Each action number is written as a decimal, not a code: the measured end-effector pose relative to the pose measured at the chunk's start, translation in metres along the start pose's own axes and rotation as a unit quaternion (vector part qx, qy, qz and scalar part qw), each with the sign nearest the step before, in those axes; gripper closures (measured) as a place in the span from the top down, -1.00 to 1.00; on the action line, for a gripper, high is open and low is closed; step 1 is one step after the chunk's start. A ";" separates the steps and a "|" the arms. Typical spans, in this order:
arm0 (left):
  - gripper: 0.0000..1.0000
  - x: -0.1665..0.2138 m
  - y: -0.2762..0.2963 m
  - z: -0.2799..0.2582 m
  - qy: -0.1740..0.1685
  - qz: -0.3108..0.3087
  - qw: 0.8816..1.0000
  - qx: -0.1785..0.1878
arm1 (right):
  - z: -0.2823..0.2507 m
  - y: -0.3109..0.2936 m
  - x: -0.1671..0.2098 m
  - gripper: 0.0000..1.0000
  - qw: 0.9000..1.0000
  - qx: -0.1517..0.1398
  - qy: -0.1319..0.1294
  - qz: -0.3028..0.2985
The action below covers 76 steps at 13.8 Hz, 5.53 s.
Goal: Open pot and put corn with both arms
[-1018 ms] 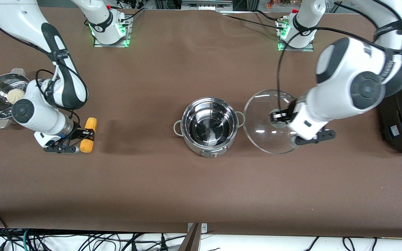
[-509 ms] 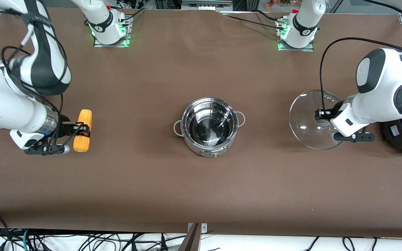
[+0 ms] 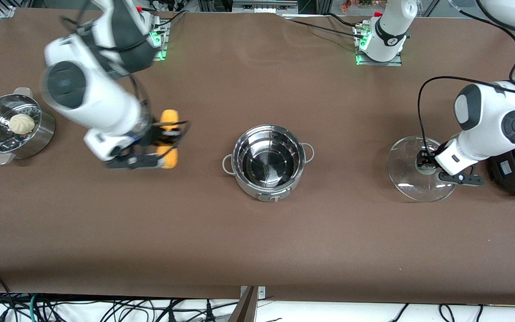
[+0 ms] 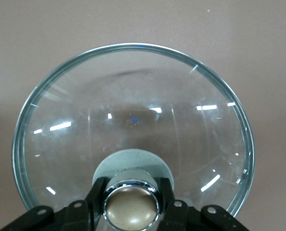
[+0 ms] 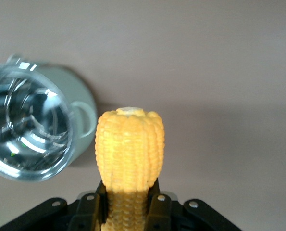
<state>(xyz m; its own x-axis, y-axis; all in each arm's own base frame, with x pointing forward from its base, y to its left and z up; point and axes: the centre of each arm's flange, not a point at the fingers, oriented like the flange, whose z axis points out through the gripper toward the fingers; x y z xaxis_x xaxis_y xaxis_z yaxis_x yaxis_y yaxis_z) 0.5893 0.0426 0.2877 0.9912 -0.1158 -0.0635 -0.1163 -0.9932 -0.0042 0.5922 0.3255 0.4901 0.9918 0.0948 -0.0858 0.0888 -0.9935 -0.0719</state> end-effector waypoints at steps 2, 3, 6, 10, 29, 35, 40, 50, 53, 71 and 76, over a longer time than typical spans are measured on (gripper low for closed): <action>0.01 0.006 0.000 0.027 0.010 0.012 1.000 0.005 | 0.021 -0.066 -0.022 -0.33 0.998 -0.021 0.017 -0.050; 0.01 0.008 0.001 0.042 0.008 0.016 1.000 0.006 | 0.031 -0.091 -0.030 -0.33 0.998 -0.023 0.024 -0.056; 0.01 0.009 0.003 0.078 -0.006 0.023 1.000 0.006 | 0.051 -0.133 -0.036 -0.33 0.999 -0.009 0.040 -0.019; 0.01 0.009 0.005 0.077 -0.006 0.028 1.000 0.006 | 0.075 -0.165 -0.019 -0.33 0.998 0.019 0.055 0.027; 1.00 -0.106 0.007 -0.206 0.099 0.015 0.995 -0.006 | 0.183 -0.193 0.017 -0.33 0.994 0.055 0.094 0.032; 1.00 -0.136 -0.002 -0.322 0.070 0.016 0.997 0.015 | 0.201 -0.195 0.017 -0.33 0.994 0.053 0.090 0.031; 1.00 -0.138 0.000 -0.365 0.069 -0.007 0.998 0.009 | 0.210 -0.191 0.020 0.00 0.994 0.034 0.101 0.021; 1.00 -0.077 0.011 -0.352 0.042 -0.009 0.999 -0.003 | 0.165 -0.179 0.026 1.00 0.994 0.003 0.109 -0.006; 1.00 -0.070 0.026 -0.346 0.036 -0.009 0.999 -0.004 | 0.081 -0.120 0.034 1.00 0.994 -0.036 0.082 -0.058; 1.00 -0.055 0.040 -0.327 0.016 -0.039 0.999 -0.014 | -0.095 0.329 -0.011 1.00 0.999 -0.027 0.006 0.031; 1.00 -0.057 0.037 -0.325 0.008 -0.042 0.999 -0.015 | -0.122 0.341 -0.068 1.00 0.998 -0.032 0.018 0.047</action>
<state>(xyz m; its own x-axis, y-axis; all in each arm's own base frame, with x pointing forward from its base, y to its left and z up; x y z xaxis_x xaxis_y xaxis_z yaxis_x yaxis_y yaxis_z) 0.5490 0.0082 0.6150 0.9983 -0.0317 -0.0488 -0.0307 -0.9993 0.0205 0.5661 -0.0272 0.5929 0.9986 0.0006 -0.0532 0.0005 -1.0000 -0.0019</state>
